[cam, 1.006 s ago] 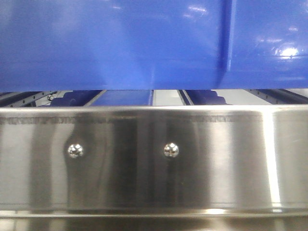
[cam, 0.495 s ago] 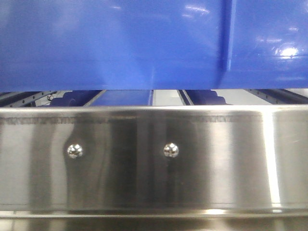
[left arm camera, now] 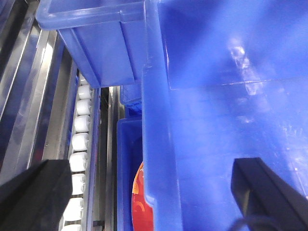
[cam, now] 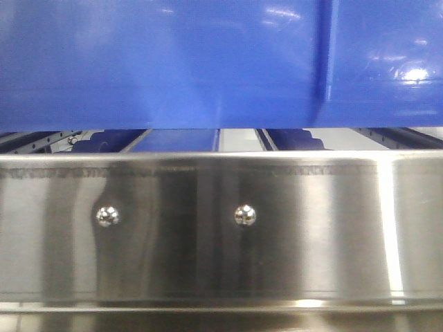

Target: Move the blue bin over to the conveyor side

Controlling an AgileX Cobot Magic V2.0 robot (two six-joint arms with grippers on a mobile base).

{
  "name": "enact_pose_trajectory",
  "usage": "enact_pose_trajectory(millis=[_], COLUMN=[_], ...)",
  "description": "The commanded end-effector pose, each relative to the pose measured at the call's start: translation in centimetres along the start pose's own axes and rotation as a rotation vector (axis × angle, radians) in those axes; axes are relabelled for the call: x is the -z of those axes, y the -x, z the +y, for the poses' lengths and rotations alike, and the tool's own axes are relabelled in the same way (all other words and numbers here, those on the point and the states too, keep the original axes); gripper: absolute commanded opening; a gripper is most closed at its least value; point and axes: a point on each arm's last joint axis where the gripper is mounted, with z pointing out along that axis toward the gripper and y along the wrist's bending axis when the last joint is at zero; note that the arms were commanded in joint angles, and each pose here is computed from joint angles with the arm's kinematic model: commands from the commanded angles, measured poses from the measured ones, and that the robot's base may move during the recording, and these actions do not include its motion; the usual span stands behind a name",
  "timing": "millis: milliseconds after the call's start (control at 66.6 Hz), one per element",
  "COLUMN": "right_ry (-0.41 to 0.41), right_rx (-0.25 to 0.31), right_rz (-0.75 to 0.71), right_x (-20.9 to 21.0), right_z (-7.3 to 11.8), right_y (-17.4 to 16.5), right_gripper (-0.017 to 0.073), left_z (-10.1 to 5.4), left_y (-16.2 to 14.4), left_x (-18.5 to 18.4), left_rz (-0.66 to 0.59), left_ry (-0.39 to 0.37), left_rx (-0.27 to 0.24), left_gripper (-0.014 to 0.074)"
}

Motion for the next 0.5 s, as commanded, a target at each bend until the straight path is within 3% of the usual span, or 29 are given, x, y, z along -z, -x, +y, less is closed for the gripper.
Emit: enact_pose_trajectory(millis=[0, 135, 480], right_ry=[-0.015, -0.023, -0.037], right_rx=[-0.012, -0.051, -0.05], right_rz=[-0.019, -0.011, 0.056], right_x=[0.1, -0.3, -3.1], right_z=[-0.1, -0.2, 0.1], right_y=[0.2, 0.2, 0.4], right_gripper=[0.0507, 0.0507, 0.0507], left_z=[-0.1, -0.1, -0.1], left_y=[0.2, 0.2, 0.2], left_x=[0.1, 0.1, 0.1], left_rz=[-0.015, -0.015, -0.015], left_ry=[-0.009, -0.009, -0.011], left_rx=[0.009, 0.009, 0.01], left_gripper=[0.0568, 0.0568, 0.0568])
